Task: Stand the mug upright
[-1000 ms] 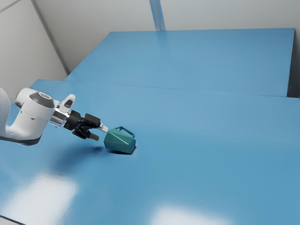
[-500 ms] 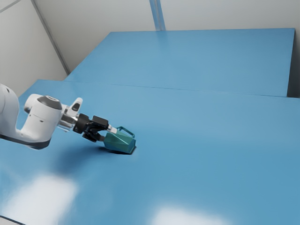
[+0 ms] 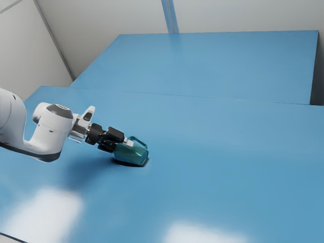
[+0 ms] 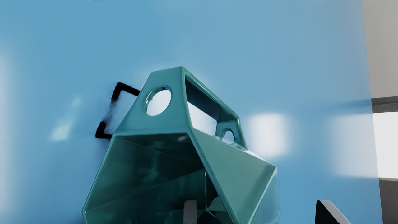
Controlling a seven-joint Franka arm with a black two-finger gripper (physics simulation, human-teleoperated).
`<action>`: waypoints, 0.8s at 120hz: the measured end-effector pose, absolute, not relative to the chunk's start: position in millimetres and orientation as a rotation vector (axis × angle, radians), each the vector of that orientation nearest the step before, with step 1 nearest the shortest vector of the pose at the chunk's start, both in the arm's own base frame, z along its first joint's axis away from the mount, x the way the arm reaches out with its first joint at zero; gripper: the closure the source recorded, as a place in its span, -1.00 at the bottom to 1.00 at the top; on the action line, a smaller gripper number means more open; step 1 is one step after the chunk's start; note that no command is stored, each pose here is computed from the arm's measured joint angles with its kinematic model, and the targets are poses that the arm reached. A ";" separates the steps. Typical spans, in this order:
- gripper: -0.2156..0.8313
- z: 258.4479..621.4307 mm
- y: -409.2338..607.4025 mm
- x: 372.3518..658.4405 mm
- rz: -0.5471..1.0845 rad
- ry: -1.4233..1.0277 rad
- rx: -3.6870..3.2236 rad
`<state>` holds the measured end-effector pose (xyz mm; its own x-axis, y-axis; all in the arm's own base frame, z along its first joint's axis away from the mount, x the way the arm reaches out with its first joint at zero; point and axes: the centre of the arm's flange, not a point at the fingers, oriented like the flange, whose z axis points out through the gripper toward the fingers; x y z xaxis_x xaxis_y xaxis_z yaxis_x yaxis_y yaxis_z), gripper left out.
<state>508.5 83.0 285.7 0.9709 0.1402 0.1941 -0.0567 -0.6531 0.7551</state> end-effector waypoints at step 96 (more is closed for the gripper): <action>0.91 344.5 70.0 514.1 0.397 -0.104 2.304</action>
